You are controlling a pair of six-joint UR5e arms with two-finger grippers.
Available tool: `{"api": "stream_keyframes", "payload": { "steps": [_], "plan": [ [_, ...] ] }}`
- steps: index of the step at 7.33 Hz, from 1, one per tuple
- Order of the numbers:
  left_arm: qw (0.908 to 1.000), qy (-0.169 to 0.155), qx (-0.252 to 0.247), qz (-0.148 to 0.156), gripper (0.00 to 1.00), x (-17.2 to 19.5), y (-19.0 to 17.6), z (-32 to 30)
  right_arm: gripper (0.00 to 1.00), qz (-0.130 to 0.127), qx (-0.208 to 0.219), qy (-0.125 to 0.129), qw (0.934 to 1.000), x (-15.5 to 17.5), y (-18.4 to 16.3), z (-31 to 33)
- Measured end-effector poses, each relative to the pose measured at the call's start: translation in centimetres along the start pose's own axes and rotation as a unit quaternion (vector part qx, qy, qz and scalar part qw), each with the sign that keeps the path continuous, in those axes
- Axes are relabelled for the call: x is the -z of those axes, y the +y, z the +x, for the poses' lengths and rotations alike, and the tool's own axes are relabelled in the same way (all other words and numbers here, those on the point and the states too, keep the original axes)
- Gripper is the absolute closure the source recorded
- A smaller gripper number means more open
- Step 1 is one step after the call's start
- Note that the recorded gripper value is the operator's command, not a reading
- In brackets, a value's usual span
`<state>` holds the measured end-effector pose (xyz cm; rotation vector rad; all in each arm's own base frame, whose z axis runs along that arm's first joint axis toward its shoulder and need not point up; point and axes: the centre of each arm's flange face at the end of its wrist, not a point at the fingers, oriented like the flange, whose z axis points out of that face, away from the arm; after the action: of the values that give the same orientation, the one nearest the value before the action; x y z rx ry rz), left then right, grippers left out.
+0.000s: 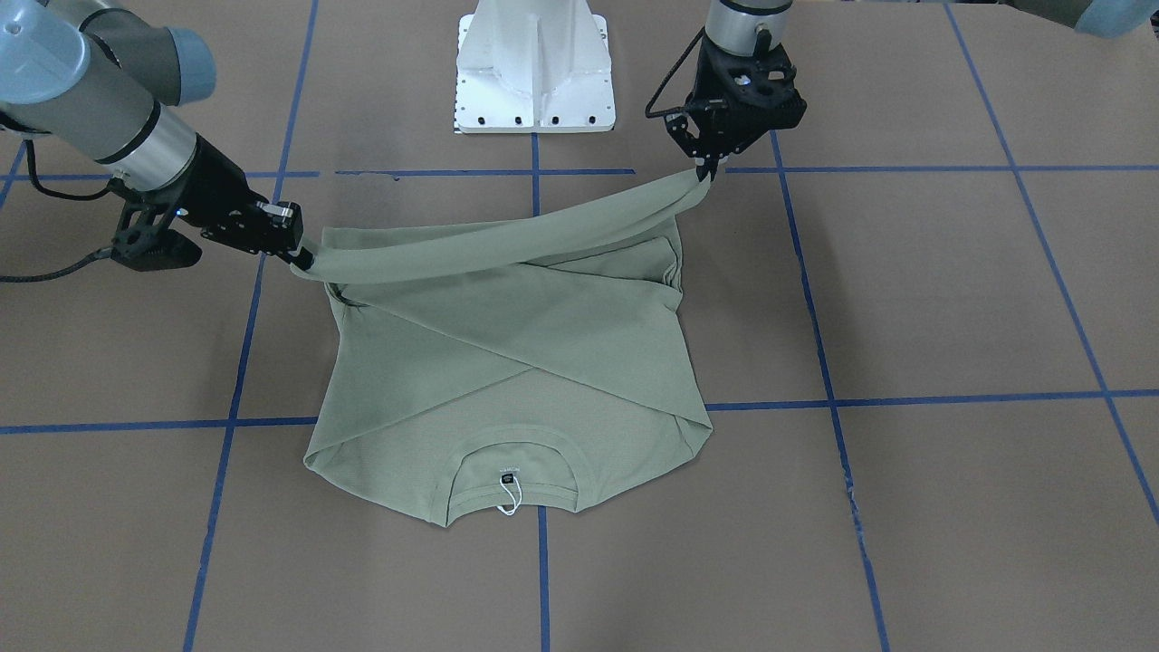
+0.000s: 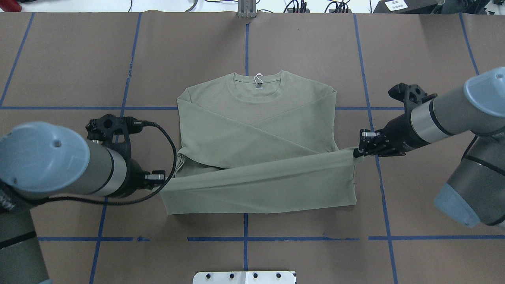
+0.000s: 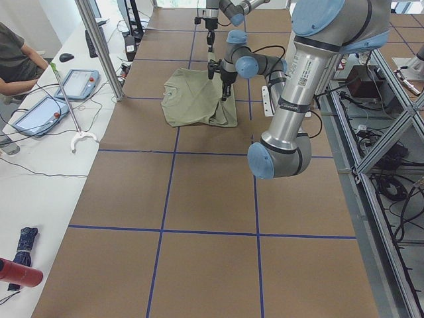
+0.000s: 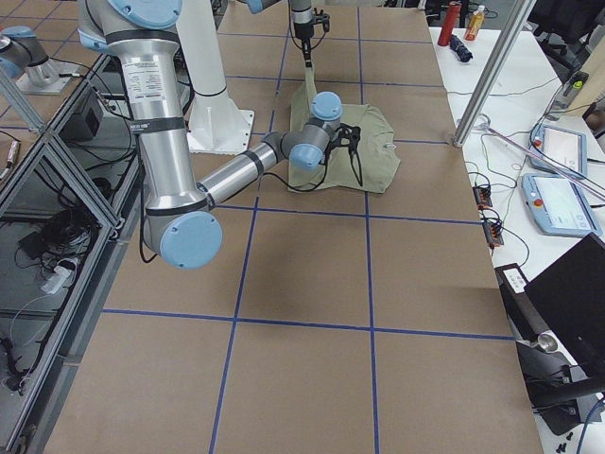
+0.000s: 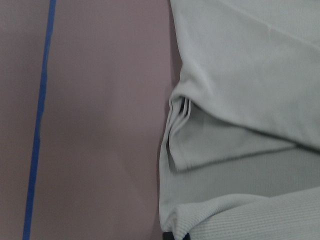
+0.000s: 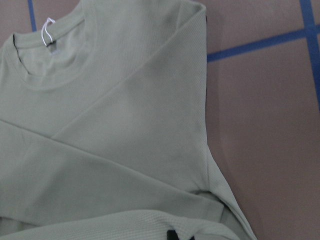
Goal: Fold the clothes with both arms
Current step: 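Lift the hem with both grippers and carry it over to the collar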
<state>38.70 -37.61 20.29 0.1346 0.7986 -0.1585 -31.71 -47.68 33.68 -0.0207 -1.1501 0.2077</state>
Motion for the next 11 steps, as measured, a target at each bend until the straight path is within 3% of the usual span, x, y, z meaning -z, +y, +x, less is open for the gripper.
{"api": "stream_keyframes", "payload": {
  "steps": [3,5,8,11],
  "plan": [
    [0.9991,-0.01,0.009,0.041,1.0,-4.0,-8.4,-0.9,1.0,0.029,-0.014,0.015,0.9994,-2.2,-8.7,-2.6],
    [0.9984,-0.007,0.009,0.056,1.0,-8.3,-12.8,-0.5,1.0,0.041,-0.021,0.034,0.9984,-4.1,-12.1,-3.3],
    [0.9977,0.0,0.011,0.067,1.0,-14.2,-16.7,0.3,1.0,0.05,-0.034,0.059,0.9964,-6.8,-14.8,-3.7],
    [0.9967,-0.005,0.021,0.078,1.0,-16.7,-19.6,-1.7,1.0,0.06,-0.039,0.074,0.9947,-8.2,-16.0,-3.7]
  ]
}}
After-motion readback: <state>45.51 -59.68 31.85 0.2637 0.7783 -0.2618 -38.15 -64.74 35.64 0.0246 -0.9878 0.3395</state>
